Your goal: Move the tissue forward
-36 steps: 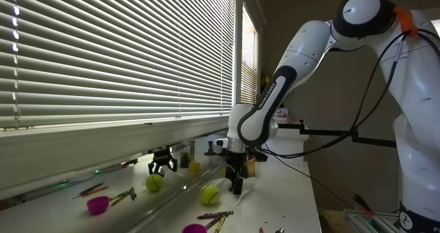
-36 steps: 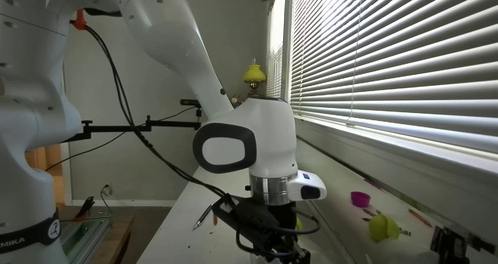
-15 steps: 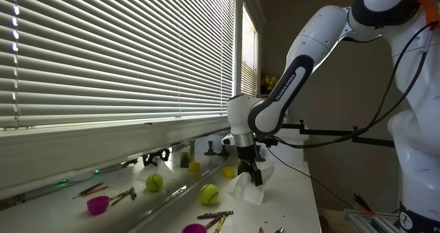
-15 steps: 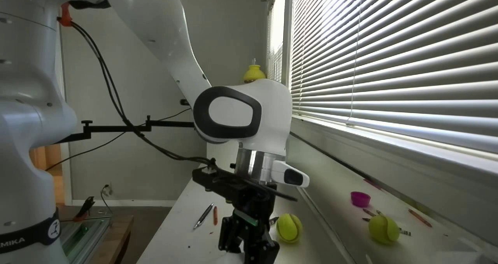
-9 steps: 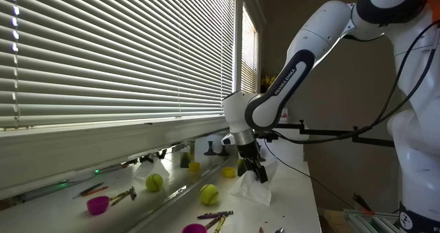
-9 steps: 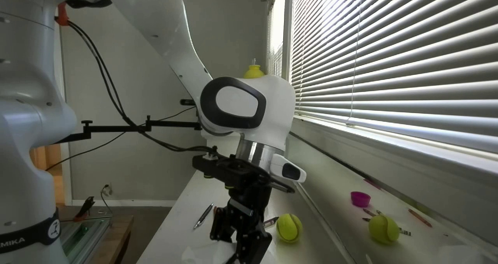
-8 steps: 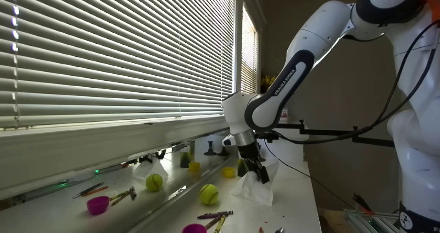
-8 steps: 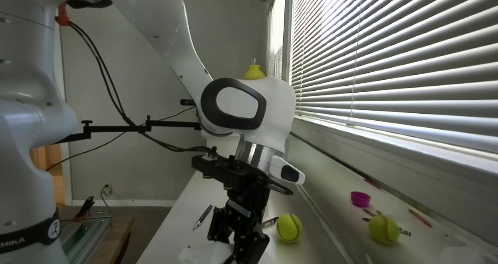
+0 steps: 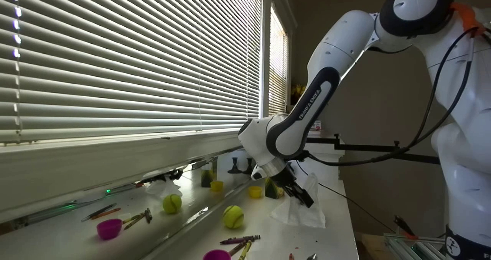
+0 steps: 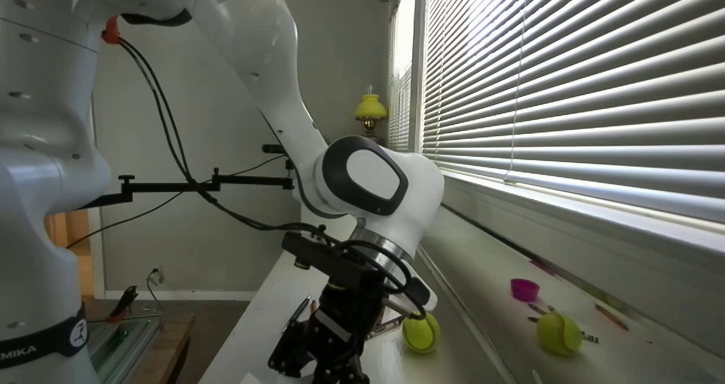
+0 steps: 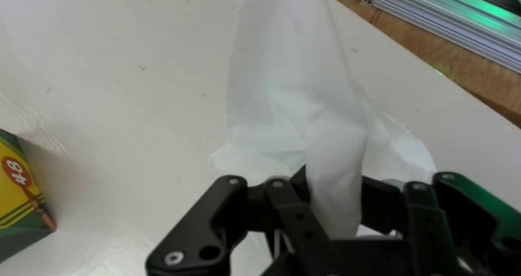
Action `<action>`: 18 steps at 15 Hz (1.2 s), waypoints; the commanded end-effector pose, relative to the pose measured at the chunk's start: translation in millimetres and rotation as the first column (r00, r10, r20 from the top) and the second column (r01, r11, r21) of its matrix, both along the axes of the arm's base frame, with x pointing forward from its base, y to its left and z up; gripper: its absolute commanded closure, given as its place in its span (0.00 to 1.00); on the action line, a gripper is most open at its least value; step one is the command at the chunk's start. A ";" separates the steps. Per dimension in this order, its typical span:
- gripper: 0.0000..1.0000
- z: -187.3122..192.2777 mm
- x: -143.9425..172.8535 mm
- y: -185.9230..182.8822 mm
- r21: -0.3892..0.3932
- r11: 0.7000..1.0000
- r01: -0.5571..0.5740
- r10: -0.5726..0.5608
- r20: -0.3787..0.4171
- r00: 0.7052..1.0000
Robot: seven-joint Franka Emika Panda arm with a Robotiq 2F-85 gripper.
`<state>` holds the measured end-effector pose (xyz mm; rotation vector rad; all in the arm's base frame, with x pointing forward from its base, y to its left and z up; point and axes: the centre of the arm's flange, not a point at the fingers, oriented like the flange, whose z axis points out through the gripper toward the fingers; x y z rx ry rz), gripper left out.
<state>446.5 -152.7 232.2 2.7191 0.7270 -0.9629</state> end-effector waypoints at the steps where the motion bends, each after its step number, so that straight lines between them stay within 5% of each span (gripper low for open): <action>1: 1.00 -20.6 21.6 -0.3 -0.121 0.992 -0.026 0.021 -0.039 0.999; 8: 1.00 -46.9 36.8 16.5 -0.302 0.953 -0.001 0.023 0.068 0.997; 16: 1.00 -52.6 45.4 26.8 -0.233 0.972 0.037 0.005 0.180 0.984; 17: 0.75 -52.9 45.8 26.9 -0.237 0.970 0.054 -0.006 0.199 0.980; 18: 0.73 -50.4 46.3 26.8 -0.223 0.973 0.053 -0.004 0.213 0.977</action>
